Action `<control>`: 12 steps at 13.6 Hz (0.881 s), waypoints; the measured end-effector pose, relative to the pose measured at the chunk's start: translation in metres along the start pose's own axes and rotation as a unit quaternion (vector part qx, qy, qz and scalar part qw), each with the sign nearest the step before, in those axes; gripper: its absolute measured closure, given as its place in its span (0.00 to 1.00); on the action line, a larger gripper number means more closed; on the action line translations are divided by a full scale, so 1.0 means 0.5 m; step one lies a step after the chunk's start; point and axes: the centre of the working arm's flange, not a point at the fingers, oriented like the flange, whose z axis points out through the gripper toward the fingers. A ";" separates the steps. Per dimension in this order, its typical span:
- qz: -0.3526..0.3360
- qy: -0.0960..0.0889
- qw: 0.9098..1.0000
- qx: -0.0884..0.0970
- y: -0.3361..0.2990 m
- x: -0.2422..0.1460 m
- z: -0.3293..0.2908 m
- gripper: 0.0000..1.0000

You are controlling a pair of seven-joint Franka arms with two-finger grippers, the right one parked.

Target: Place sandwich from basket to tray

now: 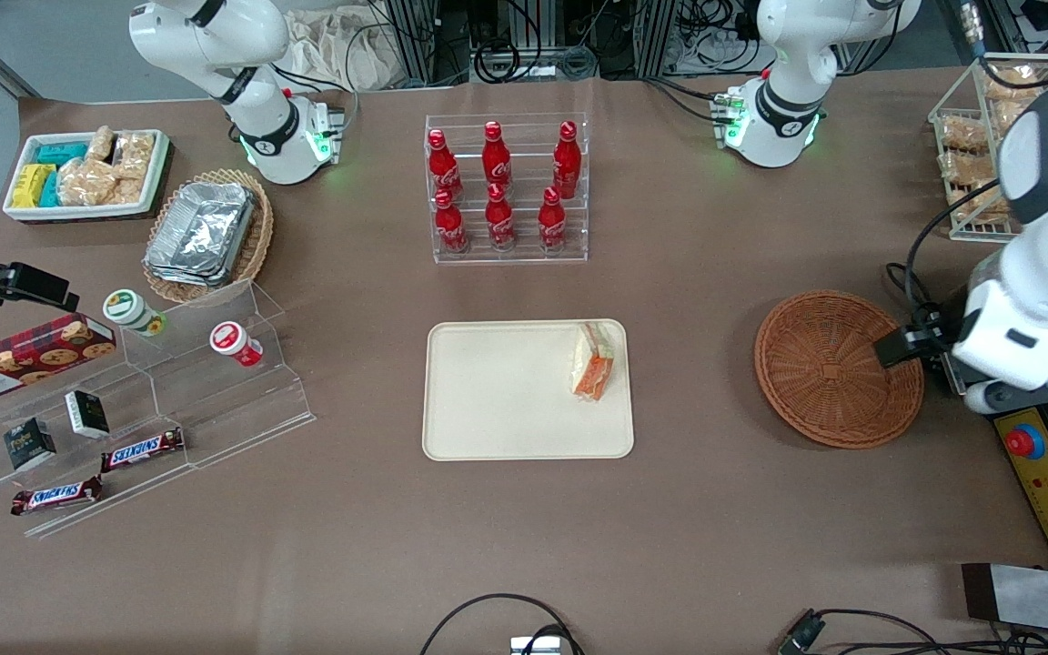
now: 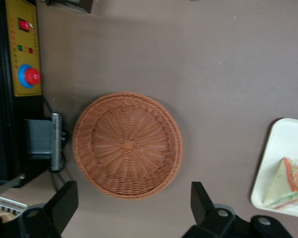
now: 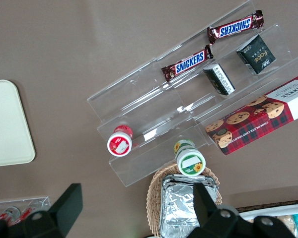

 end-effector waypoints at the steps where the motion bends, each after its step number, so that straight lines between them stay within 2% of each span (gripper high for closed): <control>1: 0.009 0.000 1.000 -0.001 -0.026 -0.007 -0.008 0.00; 5: 0.056 -0.003 0.998 -0.002 -0.087 -0.048 -0.054 0.00; 7: 0.069 -0.008 0.997 -0.022 -0.092 -0.080 -0.090 0.00; 10: 0.074 -0.017 0.996 -0.042 -0.090 -0.122 -0.132 0.00; 12: 0.075 -0.015 0.996 -0.045 -0.090 -0.136 -0.147 0.00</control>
